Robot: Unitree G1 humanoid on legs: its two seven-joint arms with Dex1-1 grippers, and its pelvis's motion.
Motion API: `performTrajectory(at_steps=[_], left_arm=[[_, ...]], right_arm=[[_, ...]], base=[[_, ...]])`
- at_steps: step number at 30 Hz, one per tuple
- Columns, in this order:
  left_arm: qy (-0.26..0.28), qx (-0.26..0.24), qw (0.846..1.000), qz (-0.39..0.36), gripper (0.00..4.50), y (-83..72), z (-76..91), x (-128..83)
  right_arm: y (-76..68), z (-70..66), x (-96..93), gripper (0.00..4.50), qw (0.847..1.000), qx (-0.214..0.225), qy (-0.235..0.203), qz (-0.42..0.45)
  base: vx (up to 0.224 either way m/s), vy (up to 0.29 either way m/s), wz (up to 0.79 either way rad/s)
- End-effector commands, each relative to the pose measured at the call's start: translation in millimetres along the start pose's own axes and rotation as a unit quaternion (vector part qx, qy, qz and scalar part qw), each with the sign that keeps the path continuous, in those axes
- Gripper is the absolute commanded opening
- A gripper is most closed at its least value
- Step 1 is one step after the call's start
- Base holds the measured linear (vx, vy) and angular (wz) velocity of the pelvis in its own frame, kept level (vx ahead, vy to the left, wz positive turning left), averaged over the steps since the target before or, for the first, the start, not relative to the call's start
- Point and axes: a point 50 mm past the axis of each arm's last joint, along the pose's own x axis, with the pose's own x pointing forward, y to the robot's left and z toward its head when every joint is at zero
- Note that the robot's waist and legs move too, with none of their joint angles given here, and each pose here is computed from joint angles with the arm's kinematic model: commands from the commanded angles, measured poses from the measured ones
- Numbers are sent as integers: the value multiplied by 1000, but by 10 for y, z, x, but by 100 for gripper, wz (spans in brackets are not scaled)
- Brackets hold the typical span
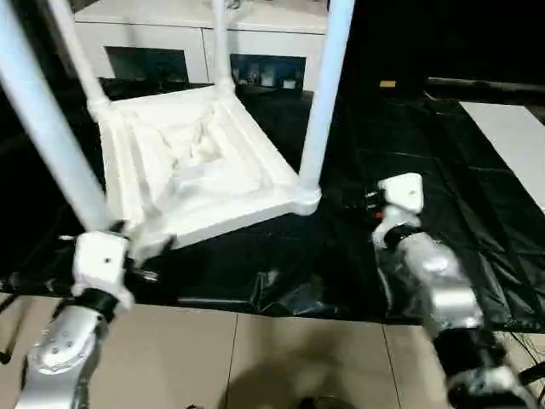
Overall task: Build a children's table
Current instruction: Flip table
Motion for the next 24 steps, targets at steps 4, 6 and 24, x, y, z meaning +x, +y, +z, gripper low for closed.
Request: performTrajectory(at_steps=[4,6,24], left_arm=[[6,27,994,103,448,303,5,-5],[19,39,981,191,448,554,-28,-18],[-38,8,975,221,450,597,84,28]], right_arm=[[101,51,-20,422,999,11,-13,27],[147,56,-31,422,999,14,-15,40],[352,269,198,436,991,2,-40,128]], base=[[0,0,0],[0,0,0],[0,0,0]])
